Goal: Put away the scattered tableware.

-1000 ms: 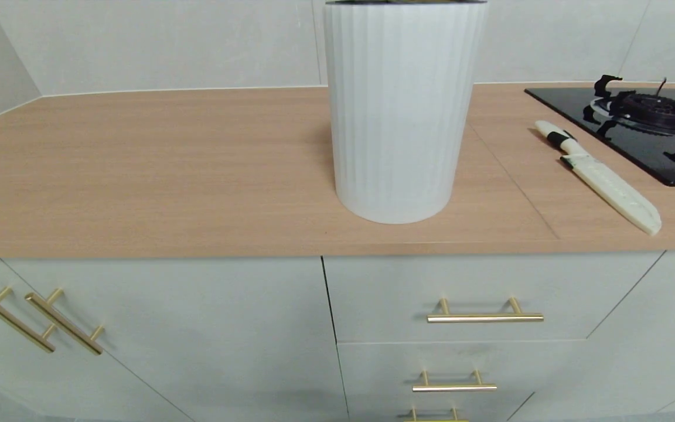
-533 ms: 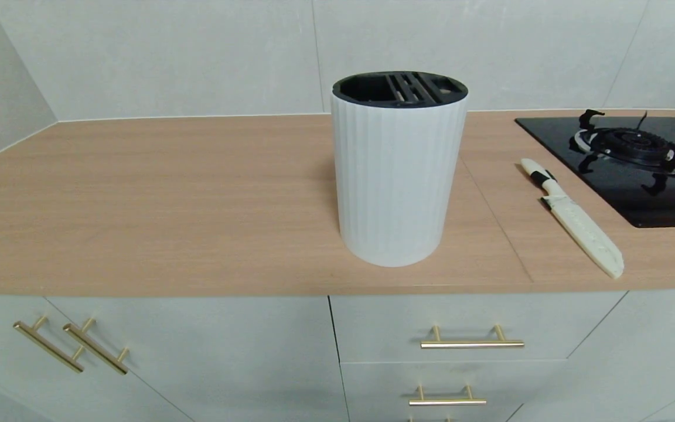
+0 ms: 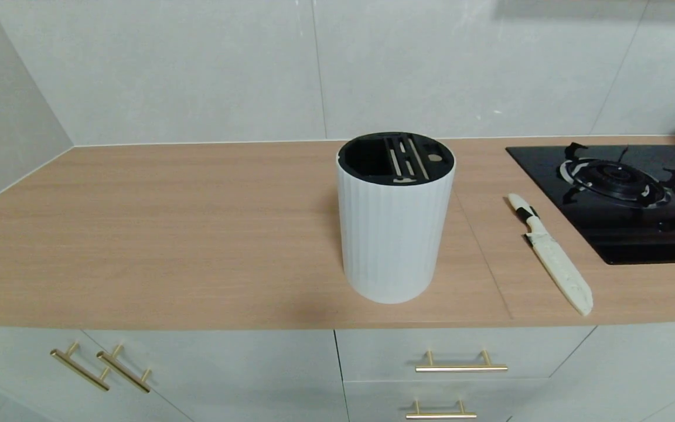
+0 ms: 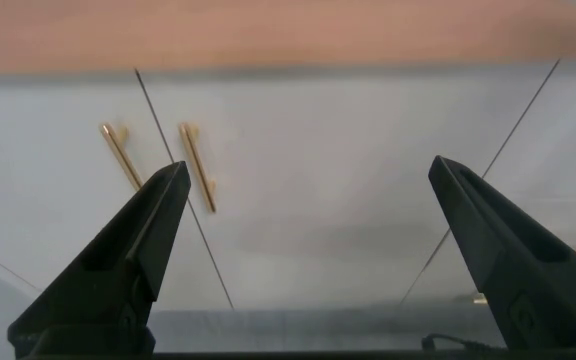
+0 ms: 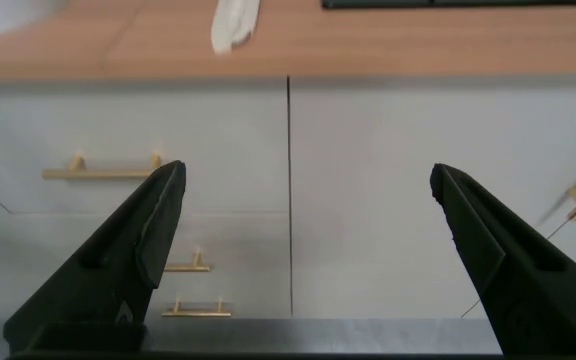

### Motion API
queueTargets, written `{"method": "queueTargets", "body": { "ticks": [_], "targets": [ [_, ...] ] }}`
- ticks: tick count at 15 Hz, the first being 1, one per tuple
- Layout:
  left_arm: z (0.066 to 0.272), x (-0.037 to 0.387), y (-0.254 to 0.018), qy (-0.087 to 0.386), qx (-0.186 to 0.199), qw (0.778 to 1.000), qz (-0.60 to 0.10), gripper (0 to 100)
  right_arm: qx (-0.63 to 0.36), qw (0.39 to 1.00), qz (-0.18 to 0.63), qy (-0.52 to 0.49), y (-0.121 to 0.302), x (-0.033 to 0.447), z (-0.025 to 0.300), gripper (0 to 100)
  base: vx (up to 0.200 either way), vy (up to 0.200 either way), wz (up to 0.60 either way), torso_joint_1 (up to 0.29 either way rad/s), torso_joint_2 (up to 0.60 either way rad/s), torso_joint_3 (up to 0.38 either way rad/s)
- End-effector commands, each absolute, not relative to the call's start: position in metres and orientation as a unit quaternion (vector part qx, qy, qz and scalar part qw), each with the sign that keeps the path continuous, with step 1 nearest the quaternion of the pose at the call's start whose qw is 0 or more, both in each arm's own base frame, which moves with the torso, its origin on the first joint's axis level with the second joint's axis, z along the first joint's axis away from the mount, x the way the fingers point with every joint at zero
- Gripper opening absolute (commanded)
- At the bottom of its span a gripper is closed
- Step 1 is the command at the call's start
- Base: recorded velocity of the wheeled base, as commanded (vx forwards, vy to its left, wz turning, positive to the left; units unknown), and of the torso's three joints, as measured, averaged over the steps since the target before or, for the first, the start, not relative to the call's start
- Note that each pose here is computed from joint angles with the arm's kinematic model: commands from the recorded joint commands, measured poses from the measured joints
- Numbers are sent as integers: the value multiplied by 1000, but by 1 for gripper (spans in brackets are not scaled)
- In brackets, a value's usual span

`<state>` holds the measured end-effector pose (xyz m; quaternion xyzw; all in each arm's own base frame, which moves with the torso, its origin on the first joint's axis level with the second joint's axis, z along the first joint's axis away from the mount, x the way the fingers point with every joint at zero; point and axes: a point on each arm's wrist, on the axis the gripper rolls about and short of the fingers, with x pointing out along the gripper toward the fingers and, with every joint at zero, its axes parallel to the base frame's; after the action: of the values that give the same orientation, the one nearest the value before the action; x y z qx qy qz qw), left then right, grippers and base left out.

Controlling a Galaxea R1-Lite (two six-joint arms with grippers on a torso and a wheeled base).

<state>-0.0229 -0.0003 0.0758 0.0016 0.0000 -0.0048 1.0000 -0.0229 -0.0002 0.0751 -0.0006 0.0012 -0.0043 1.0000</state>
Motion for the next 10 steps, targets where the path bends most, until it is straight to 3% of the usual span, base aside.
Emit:
{"method": "queueTargets", "body": {
  "ticks": [1,10],
  "targets": [
    [76,-23,0,1,2,1000,-5,100,-1,1000,-4,2,0,-23,75,100,0,0,0,232,-525,-276],
    [76,-23,0,1,2,1000,-5,100,-1,1000,-4,2,0,-23,75,100,0,0,0,256,-559,-300]
  ]
}}
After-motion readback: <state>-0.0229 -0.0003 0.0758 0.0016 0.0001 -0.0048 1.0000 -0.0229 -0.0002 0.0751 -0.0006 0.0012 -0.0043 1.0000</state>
